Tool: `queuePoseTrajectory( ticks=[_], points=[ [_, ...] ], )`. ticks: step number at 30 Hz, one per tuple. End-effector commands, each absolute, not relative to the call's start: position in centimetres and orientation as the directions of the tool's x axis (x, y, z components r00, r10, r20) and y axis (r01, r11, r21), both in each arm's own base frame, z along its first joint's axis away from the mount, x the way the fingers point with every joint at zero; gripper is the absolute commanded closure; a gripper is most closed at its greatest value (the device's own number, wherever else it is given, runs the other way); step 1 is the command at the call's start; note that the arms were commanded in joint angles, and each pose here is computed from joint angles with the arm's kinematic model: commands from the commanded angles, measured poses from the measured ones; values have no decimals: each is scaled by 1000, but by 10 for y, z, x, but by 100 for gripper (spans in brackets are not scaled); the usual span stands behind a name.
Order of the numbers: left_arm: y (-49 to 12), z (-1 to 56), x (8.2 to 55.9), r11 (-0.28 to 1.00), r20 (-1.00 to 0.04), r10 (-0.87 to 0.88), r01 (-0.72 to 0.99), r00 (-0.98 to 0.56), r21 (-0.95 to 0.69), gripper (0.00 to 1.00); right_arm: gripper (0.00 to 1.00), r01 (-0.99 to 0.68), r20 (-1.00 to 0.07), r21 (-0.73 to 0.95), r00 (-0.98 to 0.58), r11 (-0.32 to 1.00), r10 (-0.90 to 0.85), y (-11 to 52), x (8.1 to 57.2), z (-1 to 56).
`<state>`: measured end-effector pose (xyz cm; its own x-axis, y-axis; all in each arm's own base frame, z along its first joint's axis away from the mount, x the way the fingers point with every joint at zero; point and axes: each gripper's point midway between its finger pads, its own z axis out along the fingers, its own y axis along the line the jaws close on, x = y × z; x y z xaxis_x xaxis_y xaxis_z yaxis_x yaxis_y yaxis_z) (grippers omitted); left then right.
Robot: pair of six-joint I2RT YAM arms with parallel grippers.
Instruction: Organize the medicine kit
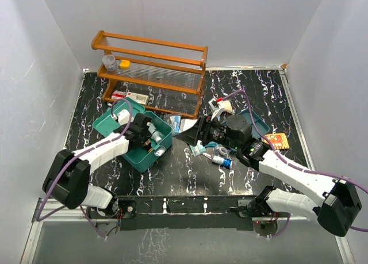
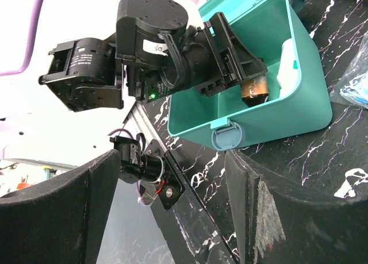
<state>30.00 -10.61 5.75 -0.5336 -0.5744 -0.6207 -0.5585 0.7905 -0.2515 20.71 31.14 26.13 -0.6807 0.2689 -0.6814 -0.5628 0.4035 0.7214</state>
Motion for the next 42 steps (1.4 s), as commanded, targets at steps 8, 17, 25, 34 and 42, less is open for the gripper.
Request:
queuePoseTrajectory(
  ticks=[8, 17, 25, 34, 42],
  points=[
    [-106, 68, 319, 795, -674, -553, -551, -490, -252, 40, 29, -588, -688, 724, -651, 361, 319, 317, 213, 283],
    [-105, 77, 313, 801, -672, -551, -540, -495, -259, 50, 29, -576, -677, 734, -666, 360, 314, 321, 215, 278],
    [-98, 69, 309, 802, -681, -537, -552, -498, -228, 54, 31, -566, -667, 742, -679, 359, 308, 325, 217, 273],
    [-95, 53, 313, 818, -701, -501, -543, -507, -192, 65, 32, -554, -662, 745, -683, 370, 310, 325, 220, 269],
    [-94, 61, 332, 824, -750, -467, -537, -468, -178, 67, 32, -550, -658, 748, -687, 371, 307, 327, 221, 268]
  ],
)
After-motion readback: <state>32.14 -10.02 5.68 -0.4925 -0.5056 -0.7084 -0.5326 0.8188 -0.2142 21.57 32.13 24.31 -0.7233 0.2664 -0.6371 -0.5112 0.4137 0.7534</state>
